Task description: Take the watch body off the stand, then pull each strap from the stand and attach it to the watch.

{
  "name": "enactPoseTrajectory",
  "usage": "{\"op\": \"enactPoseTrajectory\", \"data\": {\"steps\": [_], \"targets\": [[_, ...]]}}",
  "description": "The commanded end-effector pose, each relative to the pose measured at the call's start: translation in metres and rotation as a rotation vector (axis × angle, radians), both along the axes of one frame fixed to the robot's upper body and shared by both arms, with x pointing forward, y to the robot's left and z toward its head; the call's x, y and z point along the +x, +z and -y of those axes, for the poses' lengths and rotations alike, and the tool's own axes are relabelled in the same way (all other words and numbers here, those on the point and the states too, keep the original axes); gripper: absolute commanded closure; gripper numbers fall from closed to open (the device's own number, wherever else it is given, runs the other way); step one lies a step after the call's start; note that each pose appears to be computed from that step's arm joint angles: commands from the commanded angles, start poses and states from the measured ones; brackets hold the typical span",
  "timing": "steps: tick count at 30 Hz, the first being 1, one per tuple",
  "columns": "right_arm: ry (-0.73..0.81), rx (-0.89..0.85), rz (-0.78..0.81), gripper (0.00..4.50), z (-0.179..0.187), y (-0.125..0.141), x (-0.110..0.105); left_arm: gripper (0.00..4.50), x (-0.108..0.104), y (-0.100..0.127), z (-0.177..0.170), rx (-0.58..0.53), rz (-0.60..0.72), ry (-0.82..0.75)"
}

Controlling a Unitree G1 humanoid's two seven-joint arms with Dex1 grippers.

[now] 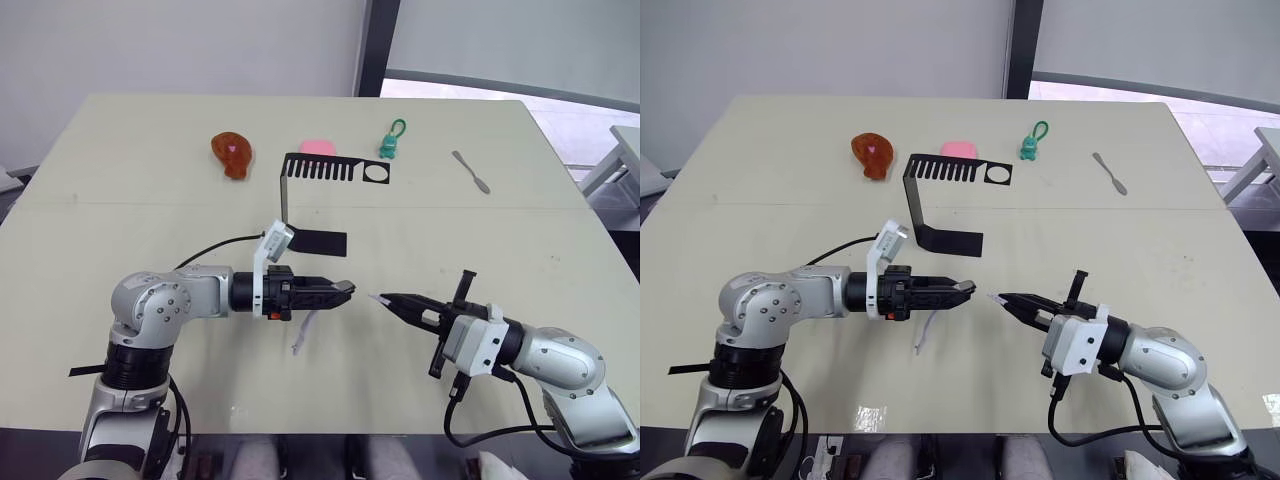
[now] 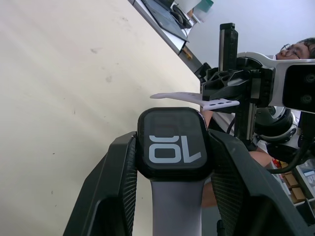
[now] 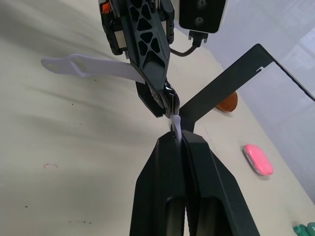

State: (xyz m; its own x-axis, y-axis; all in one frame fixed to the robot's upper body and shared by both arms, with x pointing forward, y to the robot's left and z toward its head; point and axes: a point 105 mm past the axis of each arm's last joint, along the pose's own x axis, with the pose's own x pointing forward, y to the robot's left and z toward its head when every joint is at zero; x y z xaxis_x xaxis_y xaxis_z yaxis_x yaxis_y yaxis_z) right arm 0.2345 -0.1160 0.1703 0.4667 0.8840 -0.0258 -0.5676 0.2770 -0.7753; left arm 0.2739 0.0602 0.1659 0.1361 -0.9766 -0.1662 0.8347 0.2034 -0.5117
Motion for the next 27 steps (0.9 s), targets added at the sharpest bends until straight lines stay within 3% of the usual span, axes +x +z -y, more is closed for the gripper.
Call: {"op": "enactPoseTrajectory", "data": {"steps": [1, 27], "targets": [[0.028, 0.019, 0.048, 4.50, -0.0059, 0.0102, -0.0036, 2.89, -0.0056, 0.0078, 0.0056, -0.003, 0.042, -0.028], [0.030, 0.009, 0.050, 4.50, -0.0093, 0.0075, 0.0032, 2.89, -0.0084, 0.0090, 0.0099, -0.004, 0.040, -0.043]]}}
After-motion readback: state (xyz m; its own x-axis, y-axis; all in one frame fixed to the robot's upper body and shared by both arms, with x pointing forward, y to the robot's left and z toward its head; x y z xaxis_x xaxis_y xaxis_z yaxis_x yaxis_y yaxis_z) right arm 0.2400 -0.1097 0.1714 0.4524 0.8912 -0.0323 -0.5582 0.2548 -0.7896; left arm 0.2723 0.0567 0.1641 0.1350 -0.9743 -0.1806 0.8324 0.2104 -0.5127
